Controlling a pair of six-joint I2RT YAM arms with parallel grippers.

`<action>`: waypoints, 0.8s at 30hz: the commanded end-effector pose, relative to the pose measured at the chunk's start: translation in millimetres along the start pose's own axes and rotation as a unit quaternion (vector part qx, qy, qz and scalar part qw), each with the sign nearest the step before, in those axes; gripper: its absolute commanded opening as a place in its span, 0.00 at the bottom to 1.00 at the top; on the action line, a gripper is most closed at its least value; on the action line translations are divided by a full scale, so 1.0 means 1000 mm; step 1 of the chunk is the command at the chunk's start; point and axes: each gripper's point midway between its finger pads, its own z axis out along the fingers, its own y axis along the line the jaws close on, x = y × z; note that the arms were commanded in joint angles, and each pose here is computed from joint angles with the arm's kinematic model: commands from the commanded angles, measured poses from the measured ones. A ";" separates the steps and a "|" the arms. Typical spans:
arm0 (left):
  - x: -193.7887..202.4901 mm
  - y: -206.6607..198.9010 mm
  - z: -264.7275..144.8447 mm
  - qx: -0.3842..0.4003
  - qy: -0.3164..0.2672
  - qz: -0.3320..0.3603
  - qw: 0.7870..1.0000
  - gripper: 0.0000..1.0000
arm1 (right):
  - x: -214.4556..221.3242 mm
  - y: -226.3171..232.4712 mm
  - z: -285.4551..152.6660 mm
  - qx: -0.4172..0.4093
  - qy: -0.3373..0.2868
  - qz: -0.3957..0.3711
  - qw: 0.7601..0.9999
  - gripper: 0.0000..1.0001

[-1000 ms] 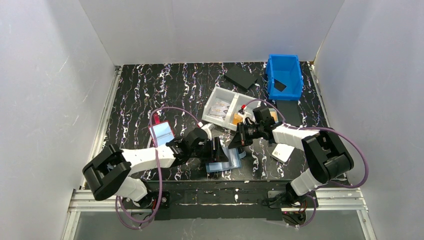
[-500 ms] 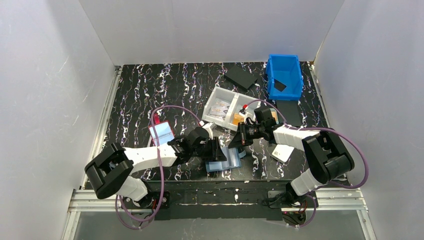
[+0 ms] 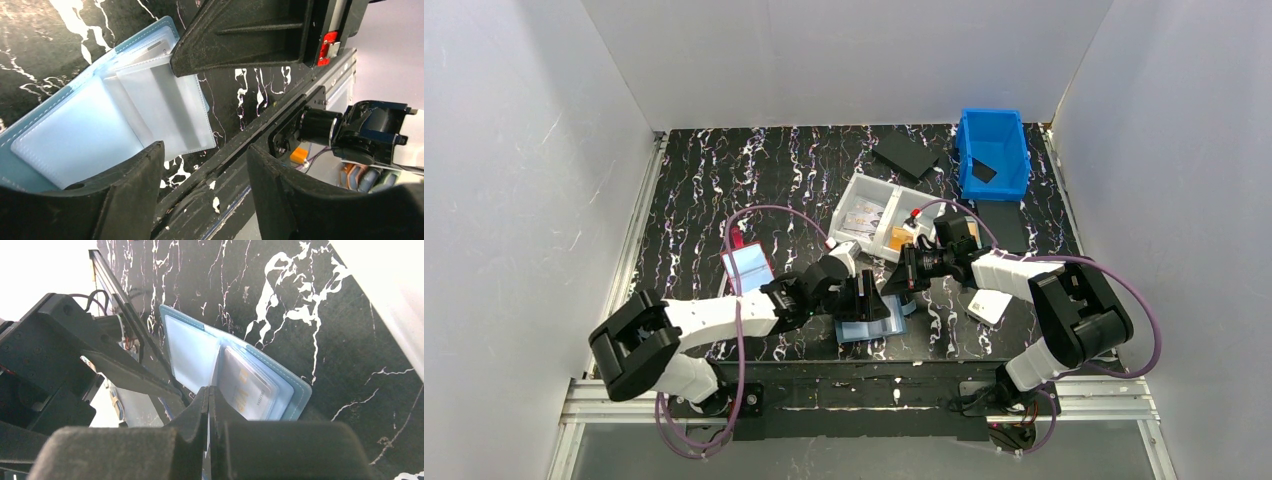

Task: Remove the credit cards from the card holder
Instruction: Remove the credit card from the card holder.

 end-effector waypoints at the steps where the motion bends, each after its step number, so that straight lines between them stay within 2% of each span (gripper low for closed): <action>1: -0.017 0.004 -0.020 -0.036 -0.078 0.029 0.996 0.63 | -0.009 0.015 -0.005 -0.027 -0.019 -0.020 0.999 0.06; 4: -0.027 -0.001 -0.034 -0.044 -0.122 0.062 0.990 0.71 | -0.009 0.017 -0.006 -0.031 -0.021 -0.020 0.999 0.07; 6: -0.034 -0.003 -0.042 -0.043 -0.143 0.064 0.987 0.82 | -0.010 0.019 -0.006 -0.035 -0.024 -0.019 0.999 0.07; 7: -0.036 -0.002 -0.045 -0.043 -0.151 0.058 0.986 0.92 | -0.010 0.019 -0.006 -0.036 -0.024 -0.019 0.999 0.07; 8: -0.035 0.000 -0.047 -0.043 -0.155 0.052 0.986 0.98 | -0.009 0.019 -0.006 -0.037 -0.024 -0.017 0.999 0.07; 12: -0.030 0.008 -0.047 -0.033 -0.167 -0.001 0.985 0.98 | -0.011 0.022 -0.007 -0.041 -0.027 -0.019 0.999 0.07; 15: -0.021 0.006 -0.044 -0.015 -0.151 -0.013 0.988 0.98 | -0.011 0.022 -0.007 -0.042 -0.029 -0.015 0.999 0.07; 17: -0.014 0.002 -0.039 -0.014 -0.132 0.005 0.991 0.98 | -0.011 0.022 -0.008 -0.042 -0.030 -0.010 0.999 0.07; 20: -0.006 0.006 -0.034 -0.080 -0.108 0.052 0.990 0.98 | -0.011 0.022 -0.007 -0.045 -0.030 -0.007 0.999 0.08; 24: -0.003 0.008 -0.028 -0.193 -0.069 0.115 0.972 0.98 | -0.011 0.022 -0.007 -0.046 -0.030 -0.005 0.999 0.08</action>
